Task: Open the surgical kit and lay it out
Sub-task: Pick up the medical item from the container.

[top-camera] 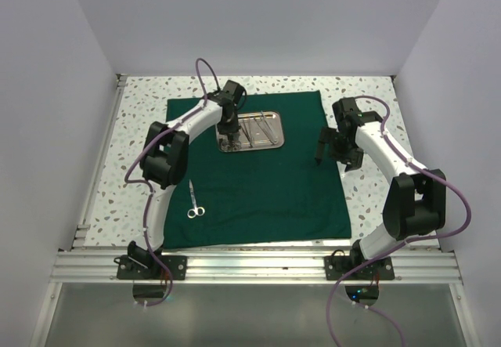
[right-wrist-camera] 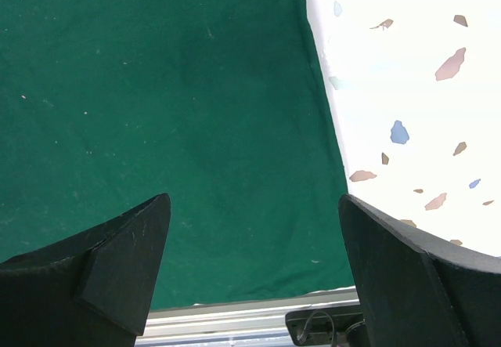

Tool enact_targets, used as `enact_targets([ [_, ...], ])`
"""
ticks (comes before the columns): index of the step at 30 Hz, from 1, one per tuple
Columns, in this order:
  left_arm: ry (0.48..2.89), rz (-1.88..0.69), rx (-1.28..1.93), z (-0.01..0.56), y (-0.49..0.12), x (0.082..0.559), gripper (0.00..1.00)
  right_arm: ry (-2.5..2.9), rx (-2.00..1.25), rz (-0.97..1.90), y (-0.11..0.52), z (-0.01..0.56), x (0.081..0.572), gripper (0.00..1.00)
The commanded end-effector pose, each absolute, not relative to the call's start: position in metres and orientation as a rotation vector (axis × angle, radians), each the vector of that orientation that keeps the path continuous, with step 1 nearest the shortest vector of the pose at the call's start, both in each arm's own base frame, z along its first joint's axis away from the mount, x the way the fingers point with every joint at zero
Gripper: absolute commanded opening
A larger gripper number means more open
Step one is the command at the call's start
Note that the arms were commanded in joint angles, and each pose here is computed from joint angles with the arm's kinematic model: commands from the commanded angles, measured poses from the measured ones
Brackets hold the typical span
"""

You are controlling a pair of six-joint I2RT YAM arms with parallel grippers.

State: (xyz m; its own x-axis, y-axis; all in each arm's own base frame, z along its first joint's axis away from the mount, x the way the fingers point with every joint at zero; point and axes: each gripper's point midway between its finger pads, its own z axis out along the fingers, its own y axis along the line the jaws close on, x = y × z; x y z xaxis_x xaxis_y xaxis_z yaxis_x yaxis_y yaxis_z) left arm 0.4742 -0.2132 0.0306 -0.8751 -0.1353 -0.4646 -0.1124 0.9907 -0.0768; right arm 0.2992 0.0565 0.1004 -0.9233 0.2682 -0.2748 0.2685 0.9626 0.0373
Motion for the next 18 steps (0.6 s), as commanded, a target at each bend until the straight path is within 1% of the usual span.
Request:
enact_targets([
  [1,2.609,-0.055,-0.165,0.037,-0.211,0.478,0.27,2.803,0.363,0.005,0.057,0.109,0.301,0.93],
  [11,2.633,-0.036,-0.173,0.023,-0.206,0.471,0.22,2.811,0.358,-0.006,0.056,0.109,0.303,0.93],
  [16,2.652,-0.050,-0.182,0.014,-0.204,0.470,0.13,2.813,0.357,-0.012,0.055,0.108,0.304,0.93],
  [18,2.658,-0.061,-0.187,0.010,-0.203,0.470,0.08,2.818,0.358,-0.020,0.054,0.107,0.303,0.93],
])
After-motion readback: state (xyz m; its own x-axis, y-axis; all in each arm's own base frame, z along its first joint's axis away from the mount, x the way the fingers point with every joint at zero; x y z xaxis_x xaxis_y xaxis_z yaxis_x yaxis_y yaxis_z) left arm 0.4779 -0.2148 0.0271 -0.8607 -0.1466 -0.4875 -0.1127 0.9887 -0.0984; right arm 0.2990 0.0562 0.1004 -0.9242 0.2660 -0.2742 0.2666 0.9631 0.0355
